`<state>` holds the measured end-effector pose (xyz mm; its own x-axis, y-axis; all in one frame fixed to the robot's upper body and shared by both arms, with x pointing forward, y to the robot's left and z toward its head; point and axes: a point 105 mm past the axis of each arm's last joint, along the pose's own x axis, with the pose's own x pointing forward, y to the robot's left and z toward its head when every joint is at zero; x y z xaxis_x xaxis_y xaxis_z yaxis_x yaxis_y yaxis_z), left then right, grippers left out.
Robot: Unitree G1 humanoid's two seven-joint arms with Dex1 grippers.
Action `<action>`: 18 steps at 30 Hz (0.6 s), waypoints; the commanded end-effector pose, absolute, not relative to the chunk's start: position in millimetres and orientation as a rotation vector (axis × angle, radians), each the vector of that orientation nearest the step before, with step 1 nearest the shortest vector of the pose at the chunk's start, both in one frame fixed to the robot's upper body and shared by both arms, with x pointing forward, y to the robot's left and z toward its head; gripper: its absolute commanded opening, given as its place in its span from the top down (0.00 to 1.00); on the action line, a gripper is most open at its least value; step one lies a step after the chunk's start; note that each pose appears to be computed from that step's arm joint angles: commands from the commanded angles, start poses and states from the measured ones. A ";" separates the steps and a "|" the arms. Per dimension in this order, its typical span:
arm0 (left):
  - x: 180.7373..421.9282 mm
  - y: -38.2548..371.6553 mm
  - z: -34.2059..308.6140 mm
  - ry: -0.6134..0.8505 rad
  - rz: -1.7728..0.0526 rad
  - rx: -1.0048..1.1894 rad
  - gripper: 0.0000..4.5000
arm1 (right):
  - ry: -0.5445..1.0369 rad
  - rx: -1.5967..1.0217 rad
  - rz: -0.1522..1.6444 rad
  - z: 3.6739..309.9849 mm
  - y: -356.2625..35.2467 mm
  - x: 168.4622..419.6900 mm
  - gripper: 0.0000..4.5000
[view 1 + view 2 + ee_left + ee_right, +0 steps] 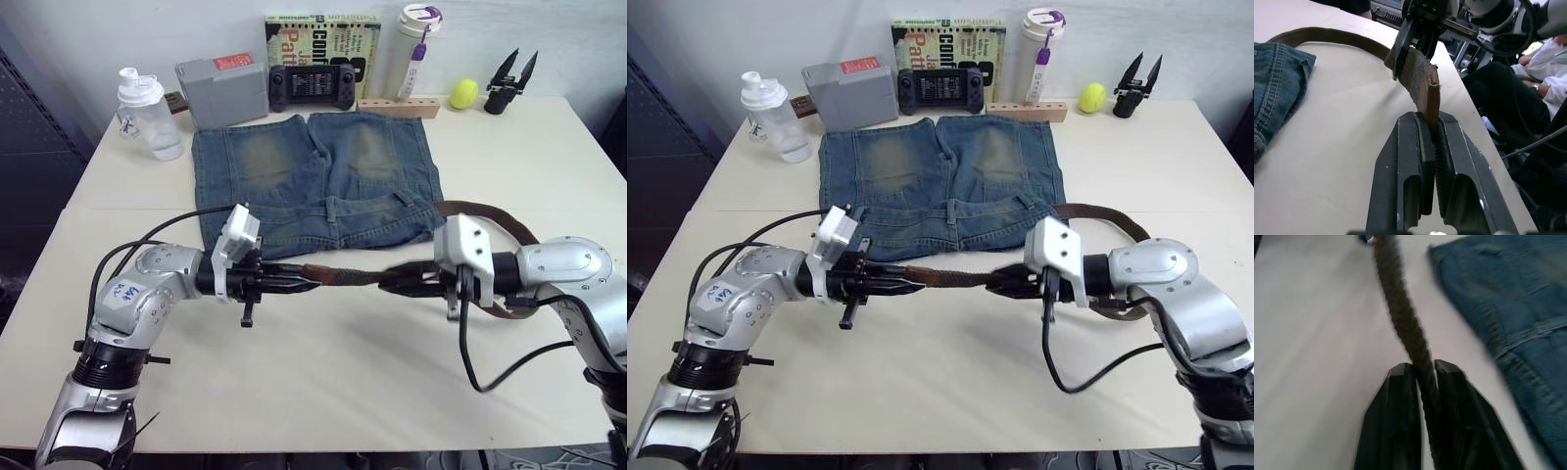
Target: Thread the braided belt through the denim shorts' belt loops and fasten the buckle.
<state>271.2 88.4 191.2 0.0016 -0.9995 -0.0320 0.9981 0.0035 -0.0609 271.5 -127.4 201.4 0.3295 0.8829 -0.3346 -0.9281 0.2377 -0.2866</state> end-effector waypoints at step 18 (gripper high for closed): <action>255.1 76.9 215.9 0.064 -1.434 -0.668 1.00 | 0.233 0.925 1.023 199.8 -106.4 230.4 0.02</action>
<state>262.7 76.8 205.5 0.1892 -0.9303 0.3143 0.8718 0.0118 -0.4897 222.3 -110.2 197.0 0.4726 0.8545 0.2154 -0.6736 0.1927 0.7136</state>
